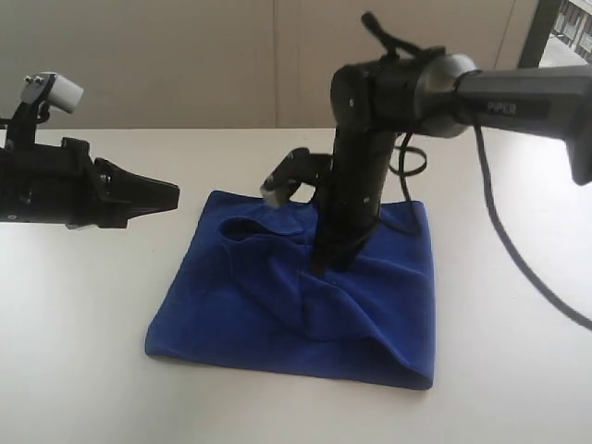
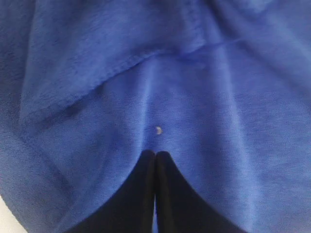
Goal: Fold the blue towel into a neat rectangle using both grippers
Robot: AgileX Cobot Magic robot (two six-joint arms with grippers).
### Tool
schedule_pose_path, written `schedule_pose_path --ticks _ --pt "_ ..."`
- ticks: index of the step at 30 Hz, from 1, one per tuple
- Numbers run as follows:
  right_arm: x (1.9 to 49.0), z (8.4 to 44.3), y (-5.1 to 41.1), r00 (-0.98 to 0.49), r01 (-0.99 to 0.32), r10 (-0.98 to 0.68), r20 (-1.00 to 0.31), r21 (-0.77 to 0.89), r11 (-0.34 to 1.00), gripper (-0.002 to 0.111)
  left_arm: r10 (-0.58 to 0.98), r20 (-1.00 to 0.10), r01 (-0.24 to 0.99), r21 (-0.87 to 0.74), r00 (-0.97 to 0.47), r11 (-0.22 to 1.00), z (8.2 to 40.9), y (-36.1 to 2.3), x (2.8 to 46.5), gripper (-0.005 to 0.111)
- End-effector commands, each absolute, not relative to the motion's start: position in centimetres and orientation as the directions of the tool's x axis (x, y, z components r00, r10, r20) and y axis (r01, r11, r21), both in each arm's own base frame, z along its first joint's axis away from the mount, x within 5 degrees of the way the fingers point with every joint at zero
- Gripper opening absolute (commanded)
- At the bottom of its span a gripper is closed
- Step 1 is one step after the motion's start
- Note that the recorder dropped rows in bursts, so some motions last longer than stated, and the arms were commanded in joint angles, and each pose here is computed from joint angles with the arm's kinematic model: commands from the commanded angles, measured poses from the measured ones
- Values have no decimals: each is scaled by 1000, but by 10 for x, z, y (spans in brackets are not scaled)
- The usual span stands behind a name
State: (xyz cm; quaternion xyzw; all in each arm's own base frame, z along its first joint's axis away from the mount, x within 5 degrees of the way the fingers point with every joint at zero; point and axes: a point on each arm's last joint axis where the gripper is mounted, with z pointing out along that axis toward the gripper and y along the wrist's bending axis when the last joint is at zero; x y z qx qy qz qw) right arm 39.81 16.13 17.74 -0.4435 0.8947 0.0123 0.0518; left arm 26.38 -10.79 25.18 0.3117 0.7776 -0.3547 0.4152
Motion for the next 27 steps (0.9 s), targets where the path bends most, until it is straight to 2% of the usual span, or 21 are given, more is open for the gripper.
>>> schedule_pose_path --ticks 1,7,11,16,19,24,27 --pt "379 160 169 -609 -783 -783 -124 -60 619 0 214 -868 809 -291 -448 511 253 -111 260 0" --pt "351 125 180 -549 -831 -831 -86 -43 554 0 281 -862 832 -243 -421 498 249 -110 258 0" --pt "330 109 169 -501 -865 -865 40 13 501 0 314 -875 857 -188 -368 479 249 -110 258 0" --pt "309 96 149 -410 -904 -887 213 31 426 0 313 -876 860 -191 -367 473 249 -110 257 0" --pt "298 95 138 -362 -924 -893 267 27 382 0 315 -877 864 -188 -362 468 249 -110 257 0" --pt "286 105 131 -353 -928 -895 273 19 371 0 318 -884 875 -177 -343 450 250 -111 256 0" --pt "288 120 133 -411 -910 -888 205 -36 413 0 265 -889 846 -210 -373 489 253 -111 260 0"
